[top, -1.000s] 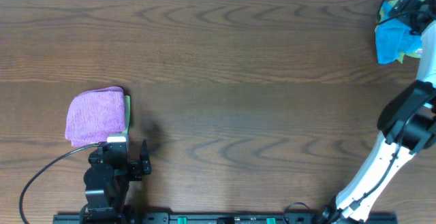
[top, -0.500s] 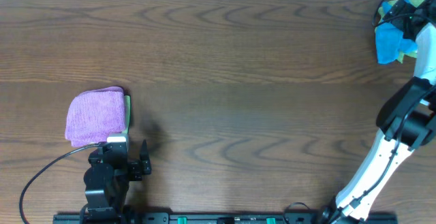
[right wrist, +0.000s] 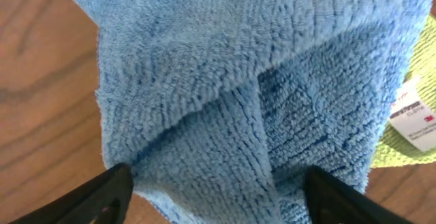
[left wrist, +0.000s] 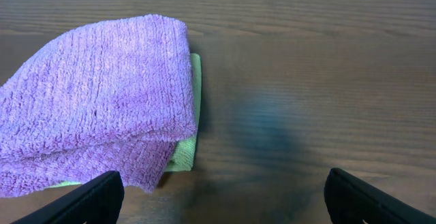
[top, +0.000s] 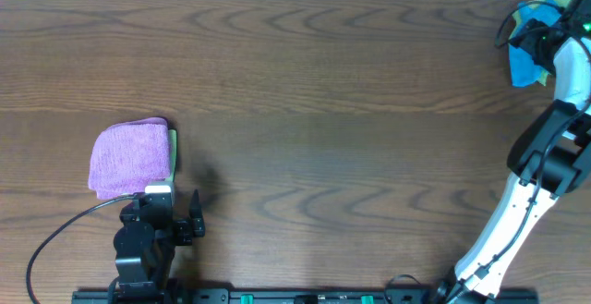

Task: Fold the cloth
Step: 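Reach the right gripper to the blue cloth and grasp it, then lift the blue cloth and drop it at table center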

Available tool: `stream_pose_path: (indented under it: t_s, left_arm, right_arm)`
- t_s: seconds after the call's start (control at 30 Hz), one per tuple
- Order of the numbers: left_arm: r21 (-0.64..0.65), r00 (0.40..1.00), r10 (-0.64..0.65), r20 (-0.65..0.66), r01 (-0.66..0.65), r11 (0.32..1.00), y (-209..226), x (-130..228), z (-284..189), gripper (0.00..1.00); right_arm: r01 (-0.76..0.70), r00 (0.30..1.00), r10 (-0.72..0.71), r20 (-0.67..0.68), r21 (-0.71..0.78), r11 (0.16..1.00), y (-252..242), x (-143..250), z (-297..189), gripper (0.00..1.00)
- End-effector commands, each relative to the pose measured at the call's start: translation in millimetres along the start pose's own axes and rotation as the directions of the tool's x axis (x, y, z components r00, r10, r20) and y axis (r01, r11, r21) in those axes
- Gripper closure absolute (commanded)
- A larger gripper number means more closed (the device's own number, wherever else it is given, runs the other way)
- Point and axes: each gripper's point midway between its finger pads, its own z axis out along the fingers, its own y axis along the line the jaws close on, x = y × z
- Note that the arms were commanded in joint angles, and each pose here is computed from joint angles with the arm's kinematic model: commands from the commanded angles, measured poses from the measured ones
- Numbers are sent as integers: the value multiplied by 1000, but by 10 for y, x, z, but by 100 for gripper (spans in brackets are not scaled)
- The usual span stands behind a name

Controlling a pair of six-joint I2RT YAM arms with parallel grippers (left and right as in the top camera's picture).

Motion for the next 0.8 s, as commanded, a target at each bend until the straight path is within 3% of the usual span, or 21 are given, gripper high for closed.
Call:
stream_pose_path:
  t_s: [0.0,0.13,0.23,0.5,0.77]
  left_arm:
    - [-4,1000,-9,1,9,1000,6,12,9,5]
    - [-4,1000,-9,1,9,1000,6,12,9,5]
    - [-4,1000,-9,1,9,1000,6,12,9,5]
    - [-4,1000,-9,1,9,1000,6,12,9,5]
    - [-4,1000,-9,1,9,1000,6,12,9,5]
  right_arm:
    - [-18,1000,18,-2,10,1000,-69,-8,47,30]
    - [-18,1000,18,-9,12,1000,-75,9,49,36]
    - [-18,1000,18,-11,13,1000,-77,16,49,48]
    - [-16,999,17,-29,18,1000,-89,60,48,98]
    - [68,996,-69,-51,-8,998,44,57,-225,99]
